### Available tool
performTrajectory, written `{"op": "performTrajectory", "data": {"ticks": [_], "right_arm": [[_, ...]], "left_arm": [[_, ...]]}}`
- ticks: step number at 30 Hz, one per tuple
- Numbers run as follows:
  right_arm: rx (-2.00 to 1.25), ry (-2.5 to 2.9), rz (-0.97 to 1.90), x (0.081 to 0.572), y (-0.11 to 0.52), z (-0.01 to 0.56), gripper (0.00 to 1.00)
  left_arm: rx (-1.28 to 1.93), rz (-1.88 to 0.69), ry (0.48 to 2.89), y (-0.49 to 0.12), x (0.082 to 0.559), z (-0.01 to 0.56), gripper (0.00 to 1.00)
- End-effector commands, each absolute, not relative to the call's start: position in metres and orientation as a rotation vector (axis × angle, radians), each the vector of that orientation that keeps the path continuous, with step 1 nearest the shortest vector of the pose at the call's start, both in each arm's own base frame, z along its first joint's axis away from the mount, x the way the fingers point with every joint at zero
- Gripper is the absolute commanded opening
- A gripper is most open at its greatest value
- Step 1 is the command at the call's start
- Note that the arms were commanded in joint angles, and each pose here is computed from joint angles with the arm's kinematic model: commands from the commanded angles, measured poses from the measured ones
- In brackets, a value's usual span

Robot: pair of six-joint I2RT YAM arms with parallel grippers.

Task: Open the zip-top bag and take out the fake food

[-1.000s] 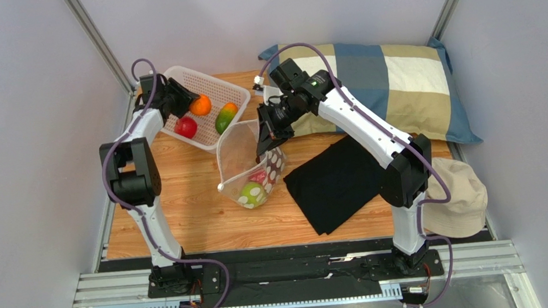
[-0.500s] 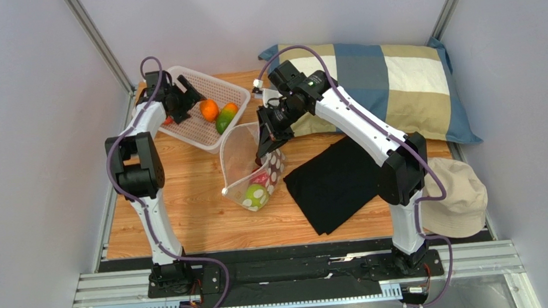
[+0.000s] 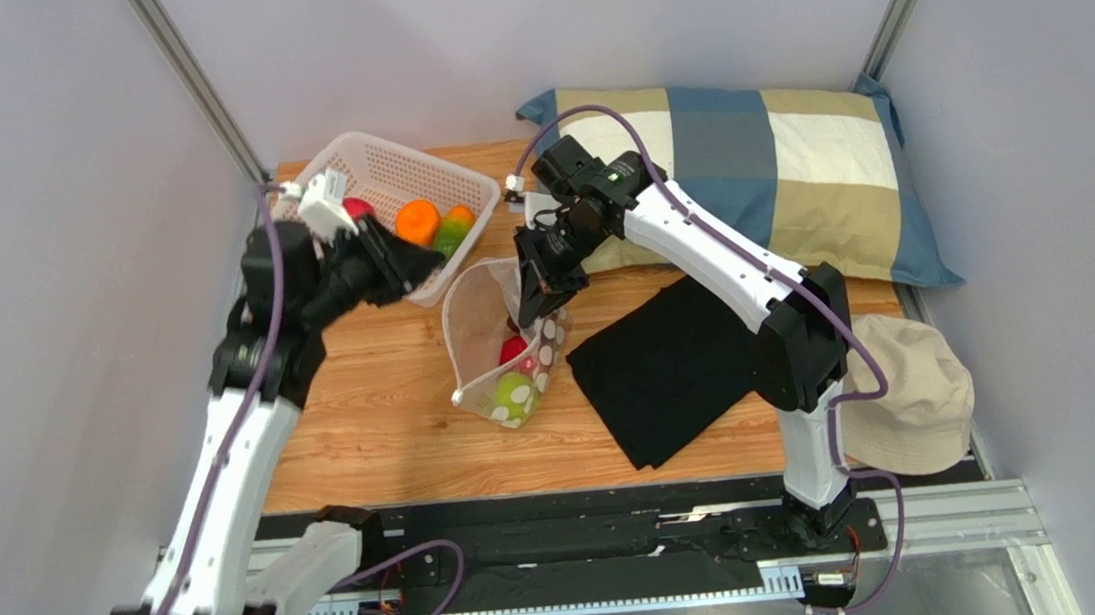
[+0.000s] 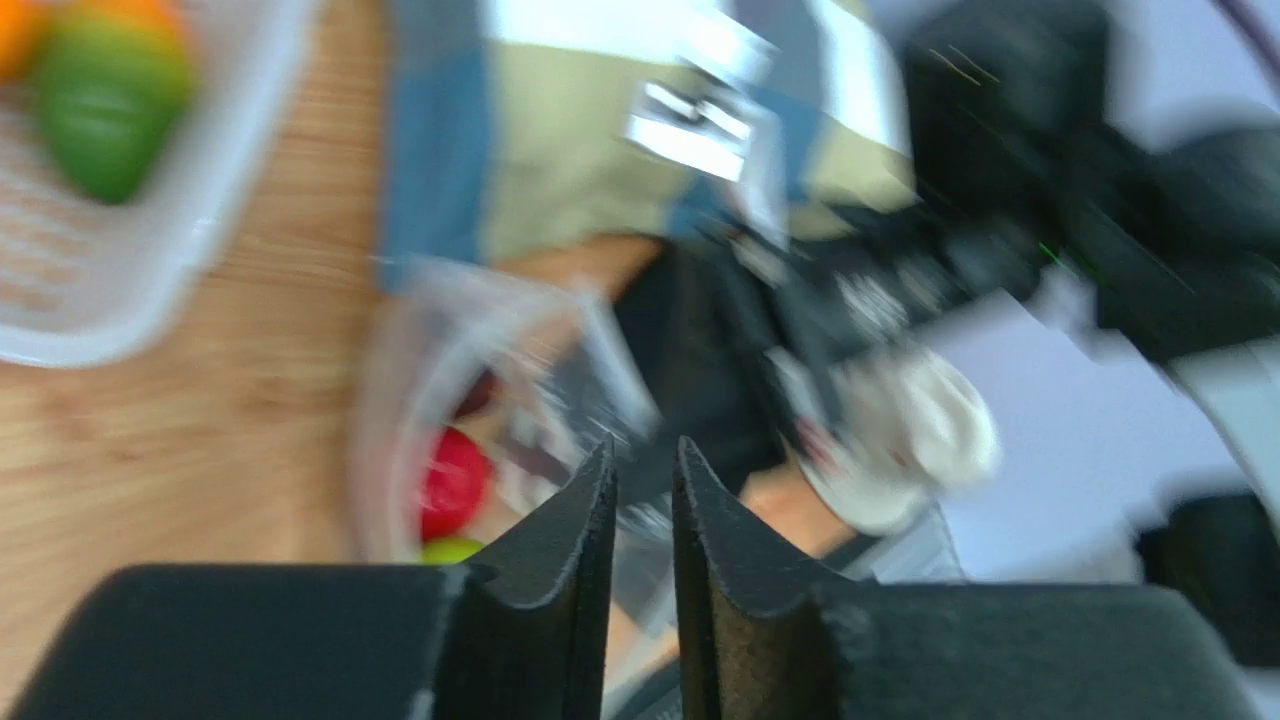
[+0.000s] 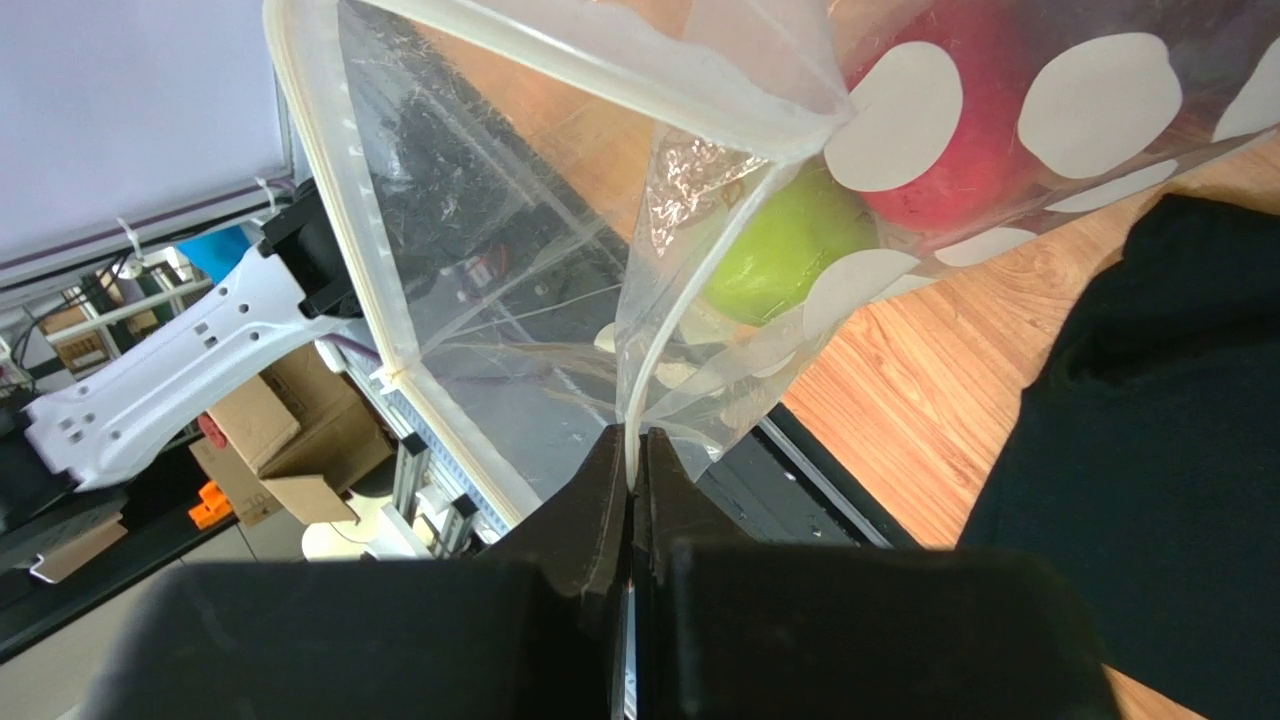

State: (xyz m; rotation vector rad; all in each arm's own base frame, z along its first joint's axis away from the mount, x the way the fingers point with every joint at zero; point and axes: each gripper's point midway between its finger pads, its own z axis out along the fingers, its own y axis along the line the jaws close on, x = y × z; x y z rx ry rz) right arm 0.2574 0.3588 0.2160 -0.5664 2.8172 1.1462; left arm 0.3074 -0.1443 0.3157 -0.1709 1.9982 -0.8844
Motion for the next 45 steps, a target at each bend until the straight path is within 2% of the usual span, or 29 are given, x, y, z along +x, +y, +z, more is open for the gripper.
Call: {"op": "performTrajectory", "data": {"ticks": [1, 7, 11, 13, 27, 34, 37, 40, 43, 44, 45], "right_arm": [[-0.61, 2.729, 1.182, 0.248, 0.369, 0.242, 0.0], [-0.624, 2.717, 1.205, 0.239, 0.384, 0.249, 0.0], [-0.624, 2.708, 1.207, 0.237, 0.391, 0.253, 0.0], [-0.608, 2.706, 1.211, 0.238, 0.393, 0.256, 0.0], [-0.595, 2.66, 1.35, 0.245, 0.421, 0.275, 0.0], [-0.591, 2.631, 1.365, 0.254, 0.428, 0.278, 0.0], [-0.533, 2.623, 1.394, 0.262, 0.433, 0.282, 0.0], [-0.492, 2.614, 1.439, 0.269, 0.437, 0.285, 0.0], [-0.48, 2.617, 1.476, 0.271, 0.442, 0.284, 0.0], [-0.48, 2.615, 1.483, 0.272, 0.443, 0.284, 0.0], [-0.475, 2.621, 1.49, 0.272, 0.444, 0.283, 0.0]], "left_arm": [[-0.089, -1.096, 2.024, -0.18, 0.232, 0.307, 0.16], [-0.063, -1.086, 2.135, -0.191, 0.205, 0.279, 0.09], [-0.037, -0.873, 2.243, -0.178, 0.219, 0.246, 0.01], [-0.026, -0.804, 2.298, -0.177, 0.228, 0.234, 0.01], [-0.041, -0.861, 2.391, -0.209, 0.267, 0.202, 0.0], [-0.097, -0.871, 2.466, -0.219, 0.265, 0.185, 0.01], [-0.059, -0.833, 2.489, -0.213, 0.258, 0.172, 0.04], [0.058, -0.816, 2.49, -0.206, 0.245, 0.153, 0.13], [0.13, -0.796, 2.505, -0.199, 0.231, 0.132, 0.27], [0.14, -0.807, 2.528, -0.198, 0.223, 0.123, 0.35], [0.13, -0.812, 2.531, -0.198, 0.222, 0.121, 0.38]]}}
